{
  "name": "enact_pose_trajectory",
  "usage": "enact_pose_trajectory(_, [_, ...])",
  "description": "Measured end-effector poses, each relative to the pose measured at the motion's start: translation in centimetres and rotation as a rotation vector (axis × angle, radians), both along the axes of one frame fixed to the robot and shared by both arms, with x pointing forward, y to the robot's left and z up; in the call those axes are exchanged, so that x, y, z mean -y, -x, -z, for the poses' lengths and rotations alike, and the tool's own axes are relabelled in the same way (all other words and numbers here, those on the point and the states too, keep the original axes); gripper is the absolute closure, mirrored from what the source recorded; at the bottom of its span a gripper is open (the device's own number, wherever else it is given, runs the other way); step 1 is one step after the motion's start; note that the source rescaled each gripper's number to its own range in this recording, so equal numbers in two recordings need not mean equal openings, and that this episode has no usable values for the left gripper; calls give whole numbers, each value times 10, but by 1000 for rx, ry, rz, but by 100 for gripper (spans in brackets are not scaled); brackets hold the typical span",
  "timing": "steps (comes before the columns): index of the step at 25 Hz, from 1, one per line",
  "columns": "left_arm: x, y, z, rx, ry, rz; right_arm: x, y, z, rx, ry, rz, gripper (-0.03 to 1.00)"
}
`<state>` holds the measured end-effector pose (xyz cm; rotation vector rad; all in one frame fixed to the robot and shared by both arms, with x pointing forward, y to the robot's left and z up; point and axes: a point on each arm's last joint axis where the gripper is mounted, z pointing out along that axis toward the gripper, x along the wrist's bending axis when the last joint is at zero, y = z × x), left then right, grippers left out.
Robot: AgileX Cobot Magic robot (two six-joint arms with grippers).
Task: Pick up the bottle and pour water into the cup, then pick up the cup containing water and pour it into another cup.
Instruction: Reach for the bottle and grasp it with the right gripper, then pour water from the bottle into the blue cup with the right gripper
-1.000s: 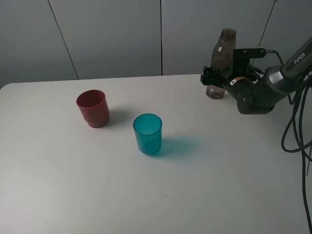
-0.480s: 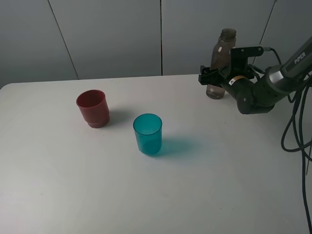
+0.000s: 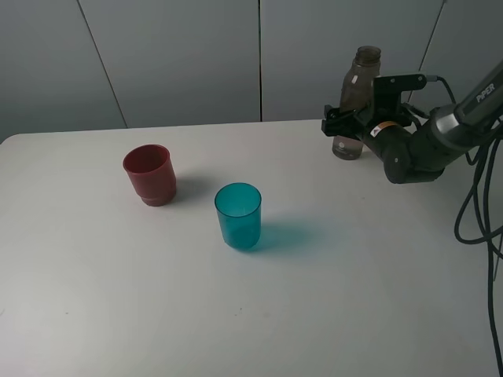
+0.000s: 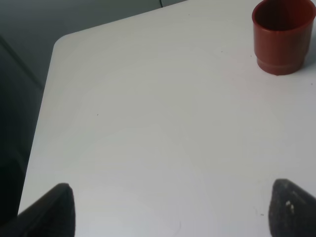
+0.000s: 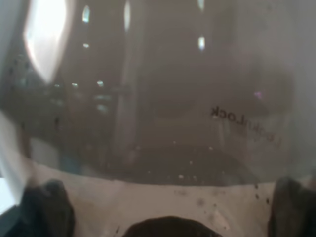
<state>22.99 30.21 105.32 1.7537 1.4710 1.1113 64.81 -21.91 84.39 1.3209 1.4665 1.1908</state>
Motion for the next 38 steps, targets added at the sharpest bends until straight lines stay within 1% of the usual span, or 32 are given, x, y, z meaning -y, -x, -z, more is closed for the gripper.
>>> enact_pose_trajectory(1, [0, 0, 0, 0, 0, 0, 0, 0, 0, 0, 0, 0, 52])
enact_pose_trajectory(2, [0, 0, 0, 0, 0, 0, 0, 0, 0, 2, 0, 0, 97])
enact_pose_trajectory(3, [0, 0, 0, 0, 0, 0, 0, 0, 0, 2, 0, 0, 91])
enact_pose_trajectory(4, [0, 0, 0, 0, 0, 0, 0, 0, 0, 2, 0, 0, 92])
enact_pose_trajectory(12, [0, 0, 0, 0, 0, 0, 0, 1, -1, 0, -19, -1, 92])
enact_pose_trajectory(14, [0, 0, 0, 0, 0, 0, 0, 5, -4, -16, -17, -13, 92])
enact_pose_trajectory(18, [0, 0, 0, 0, 0, 0, 0, 20, -17, -46, -1, -41, 92])
enact_pose_trajectory(23, [0, 0, 0, 0, 0, 0, 2, 44, -44, -22, 35, -85, 92])
enact_pose_trajectory(27, [0, 0, 0, 0, -2, 1, 2, 65, -57, -14, 79, -118, 92])
enact_pose_trajectory(33, [0, 0, 0, 0, -2, 1, -26, 96, -70, 7, 131, -233, 92])
enact_pose_trajectory(36, [0, 0, 0, 0, -2, 1, -46, 106, -70, 15, 183, -290, 92])
enact_pose_trajectory(38, [0, 0, 0, 0, -2, 1, -58, 112, -68, 8, 238, -333, 92])
